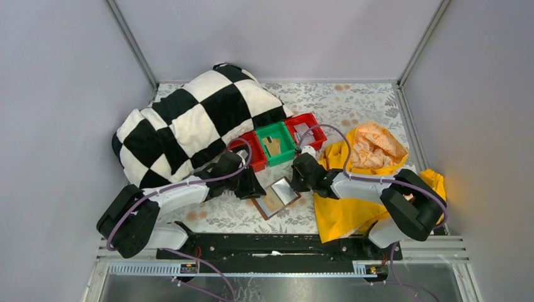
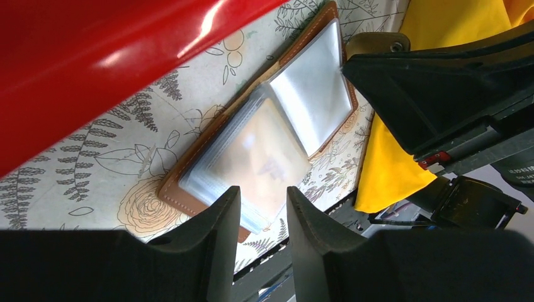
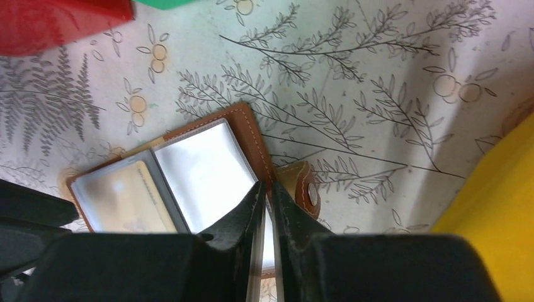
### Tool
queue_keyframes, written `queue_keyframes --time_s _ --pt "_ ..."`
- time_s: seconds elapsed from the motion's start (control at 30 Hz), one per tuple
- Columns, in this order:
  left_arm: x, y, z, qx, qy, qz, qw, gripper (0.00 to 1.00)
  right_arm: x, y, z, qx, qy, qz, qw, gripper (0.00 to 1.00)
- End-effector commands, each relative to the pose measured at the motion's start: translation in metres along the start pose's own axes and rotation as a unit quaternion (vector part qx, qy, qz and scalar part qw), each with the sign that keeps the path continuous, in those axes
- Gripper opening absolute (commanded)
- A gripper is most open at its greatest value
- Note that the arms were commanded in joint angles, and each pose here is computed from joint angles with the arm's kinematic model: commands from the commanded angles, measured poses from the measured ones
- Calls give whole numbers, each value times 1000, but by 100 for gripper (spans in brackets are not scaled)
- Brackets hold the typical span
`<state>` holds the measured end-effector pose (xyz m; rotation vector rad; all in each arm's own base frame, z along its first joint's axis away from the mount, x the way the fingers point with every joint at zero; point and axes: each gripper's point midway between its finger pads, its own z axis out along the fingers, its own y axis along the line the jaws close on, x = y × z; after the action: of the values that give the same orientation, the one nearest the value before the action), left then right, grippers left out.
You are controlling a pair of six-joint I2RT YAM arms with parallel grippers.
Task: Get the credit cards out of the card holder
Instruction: Remove the credit card from the card holder.
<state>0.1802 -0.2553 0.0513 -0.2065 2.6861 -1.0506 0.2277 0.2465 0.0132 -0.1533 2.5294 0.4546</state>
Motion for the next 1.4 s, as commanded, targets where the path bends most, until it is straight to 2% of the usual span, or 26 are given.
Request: queue_keyframes --time_s 0.0,0.23,0.43,0.8,0.93,1.17,1.37 --pt "-8 -17 -2 25 -13 10 1000 37 49 -18 11 8 67 20 998 15" --pt "-8 -5 -4 -6 -17 14 1000 37 71 -1 7 -49 88 58 993 14" --pt "-4 -1 -16 -17 -17 19 1000 37 65 8 -7 -63 71 67 993 15" --pt "21 18 -18 -11 4 -7 1000 36 43 39 -21 -137 53 21 989 31" --pt "24 23 -13 -17 10 -10 1000 36 41 42 -17 -137 56 21 989 34" --pt "20 26 -9 -21 3 -9 1000 36 49 36 -15 -127 65 37 989 29" --pt "14 19 -7 -14 -2 -2 1000 36 65 39 -17 -155 80 84 981 25"
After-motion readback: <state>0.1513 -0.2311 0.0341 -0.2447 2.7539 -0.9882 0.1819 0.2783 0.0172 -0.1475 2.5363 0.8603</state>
